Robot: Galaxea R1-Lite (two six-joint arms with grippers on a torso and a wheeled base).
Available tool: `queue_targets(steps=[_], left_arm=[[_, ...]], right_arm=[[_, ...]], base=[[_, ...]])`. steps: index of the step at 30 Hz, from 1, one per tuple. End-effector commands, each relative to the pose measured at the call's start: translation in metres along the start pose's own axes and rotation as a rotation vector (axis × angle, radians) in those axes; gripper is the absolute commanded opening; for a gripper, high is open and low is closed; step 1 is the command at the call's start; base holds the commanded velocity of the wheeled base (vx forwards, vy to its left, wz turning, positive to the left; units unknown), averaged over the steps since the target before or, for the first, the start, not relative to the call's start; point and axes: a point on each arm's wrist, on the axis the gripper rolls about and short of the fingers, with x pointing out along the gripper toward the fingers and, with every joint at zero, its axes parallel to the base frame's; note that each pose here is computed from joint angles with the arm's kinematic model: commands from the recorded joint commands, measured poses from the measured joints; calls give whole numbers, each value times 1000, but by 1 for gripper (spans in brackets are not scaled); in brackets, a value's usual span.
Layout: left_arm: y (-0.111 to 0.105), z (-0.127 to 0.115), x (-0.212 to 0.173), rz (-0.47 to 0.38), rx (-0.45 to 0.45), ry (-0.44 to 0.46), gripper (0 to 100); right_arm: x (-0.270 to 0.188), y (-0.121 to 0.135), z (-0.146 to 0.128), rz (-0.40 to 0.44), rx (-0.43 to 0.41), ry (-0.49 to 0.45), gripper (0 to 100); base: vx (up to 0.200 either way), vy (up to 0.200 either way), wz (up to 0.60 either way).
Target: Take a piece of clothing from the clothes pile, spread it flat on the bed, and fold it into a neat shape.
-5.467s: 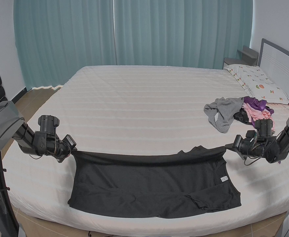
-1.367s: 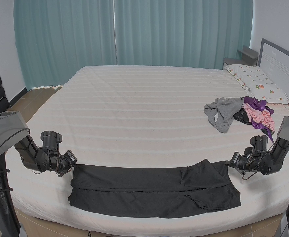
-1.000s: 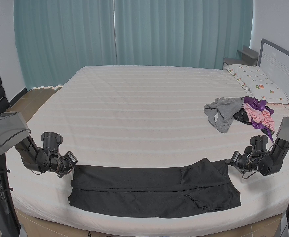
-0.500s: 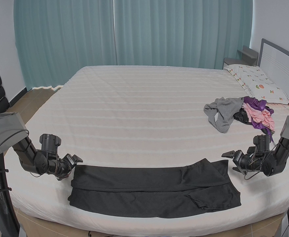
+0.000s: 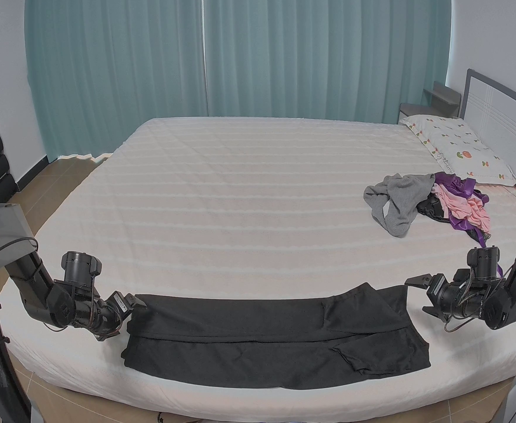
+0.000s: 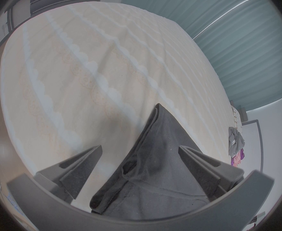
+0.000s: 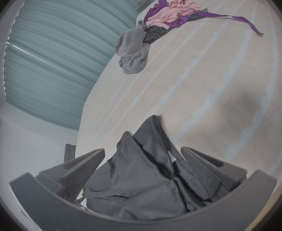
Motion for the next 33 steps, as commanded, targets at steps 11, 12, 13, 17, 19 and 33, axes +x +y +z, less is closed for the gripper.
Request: queue_targets(steps=[11, 12, 13, 17, 19, 33], left_arm=[[-6, 1, -6, -22, -24, -16, 100], [-8, -1, -5, -23, -19, -15, 100], [-9, -1, -5, -24, -18, -17, 100], [-21, -5, 1, -44, 13, -9, 100], [-28, -5, 5, -56, 15, -12, 100], [-32, -3, 23, -22, 16, -37, 100]], right_arm=[[-9, 7, -9, 16, -21, 12, 100], [-9, 7, -8, 17, -21, 11, 100], [-9, 7, -8, 17, -21, 11, 100], [-8, 9, -11, 22, -29, 22, 100], [-8, 10, -12, 25, -29, 24, 100], [-10, 17, -16, 38, -46, 34, 100]], base=[[-109, 0, 0], [0, 0, 0], [0, 0, 0], [0, 0, 0], [0, 0, 0], [0, 0, 0]])
